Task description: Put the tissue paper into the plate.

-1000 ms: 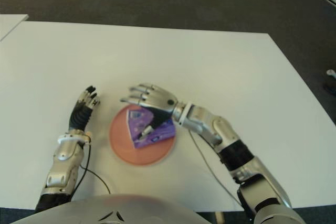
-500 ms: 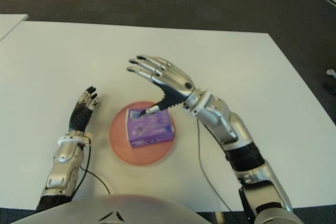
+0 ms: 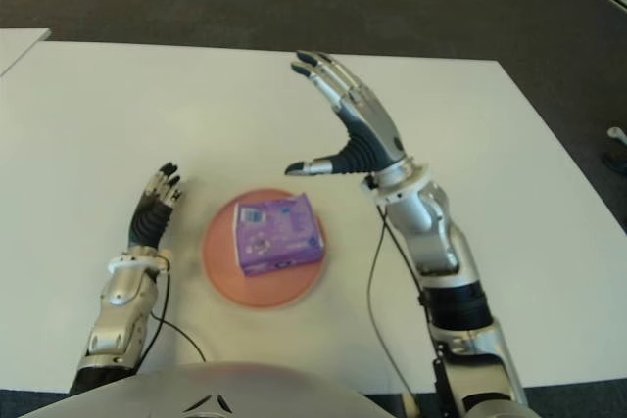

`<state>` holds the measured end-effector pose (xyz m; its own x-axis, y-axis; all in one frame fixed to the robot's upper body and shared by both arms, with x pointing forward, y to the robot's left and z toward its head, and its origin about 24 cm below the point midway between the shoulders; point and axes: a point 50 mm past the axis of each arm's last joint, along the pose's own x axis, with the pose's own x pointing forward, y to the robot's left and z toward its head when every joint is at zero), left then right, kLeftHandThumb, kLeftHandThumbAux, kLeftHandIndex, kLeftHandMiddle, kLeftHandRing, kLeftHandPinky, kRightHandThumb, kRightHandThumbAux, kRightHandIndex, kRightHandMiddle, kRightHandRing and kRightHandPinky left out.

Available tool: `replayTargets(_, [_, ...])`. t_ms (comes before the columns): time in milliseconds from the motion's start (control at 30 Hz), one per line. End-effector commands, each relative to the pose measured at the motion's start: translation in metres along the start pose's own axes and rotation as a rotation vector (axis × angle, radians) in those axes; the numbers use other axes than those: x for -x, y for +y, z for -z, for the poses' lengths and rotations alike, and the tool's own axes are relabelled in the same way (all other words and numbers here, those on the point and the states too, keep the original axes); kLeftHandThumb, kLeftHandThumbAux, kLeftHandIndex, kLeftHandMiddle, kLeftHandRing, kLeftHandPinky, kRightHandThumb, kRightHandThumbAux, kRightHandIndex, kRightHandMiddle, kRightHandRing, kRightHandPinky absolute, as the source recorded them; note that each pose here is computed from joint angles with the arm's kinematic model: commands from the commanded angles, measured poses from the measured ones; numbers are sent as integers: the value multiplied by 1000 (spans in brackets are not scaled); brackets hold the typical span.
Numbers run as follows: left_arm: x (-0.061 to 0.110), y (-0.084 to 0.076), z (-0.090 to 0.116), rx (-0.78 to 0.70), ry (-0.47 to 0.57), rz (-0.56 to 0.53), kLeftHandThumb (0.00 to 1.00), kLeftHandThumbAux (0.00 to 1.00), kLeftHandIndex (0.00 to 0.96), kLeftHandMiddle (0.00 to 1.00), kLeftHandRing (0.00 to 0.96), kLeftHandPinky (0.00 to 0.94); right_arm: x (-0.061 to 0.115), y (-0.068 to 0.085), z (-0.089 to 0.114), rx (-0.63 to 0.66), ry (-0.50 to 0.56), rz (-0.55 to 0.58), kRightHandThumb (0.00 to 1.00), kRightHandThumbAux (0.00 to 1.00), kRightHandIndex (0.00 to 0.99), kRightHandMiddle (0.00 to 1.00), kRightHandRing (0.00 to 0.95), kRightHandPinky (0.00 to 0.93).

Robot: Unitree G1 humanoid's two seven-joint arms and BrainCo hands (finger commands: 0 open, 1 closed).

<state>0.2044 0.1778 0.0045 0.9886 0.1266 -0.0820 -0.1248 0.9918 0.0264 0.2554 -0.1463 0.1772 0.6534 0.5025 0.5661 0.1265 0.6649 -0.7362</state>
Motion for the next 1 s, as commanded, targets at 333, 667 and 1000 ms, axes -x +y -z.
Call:
replayTargets(333, [5,0,5,-4,41,3,0,503,0,0,0,0,21,-12,52,3,278,134,206,270,0,0,0,0])
replayTargets(667, [5,0,5,-11,46,0,0,500,0,0,0,0,58,16,64,-158,447,256,171,371,0,0,0,0])
replayTargets(1000, [7,1,4,-13,44,6,0,500,0,0,0,0,81,68,53,-288,644,332,114,506,0,0,0,0])
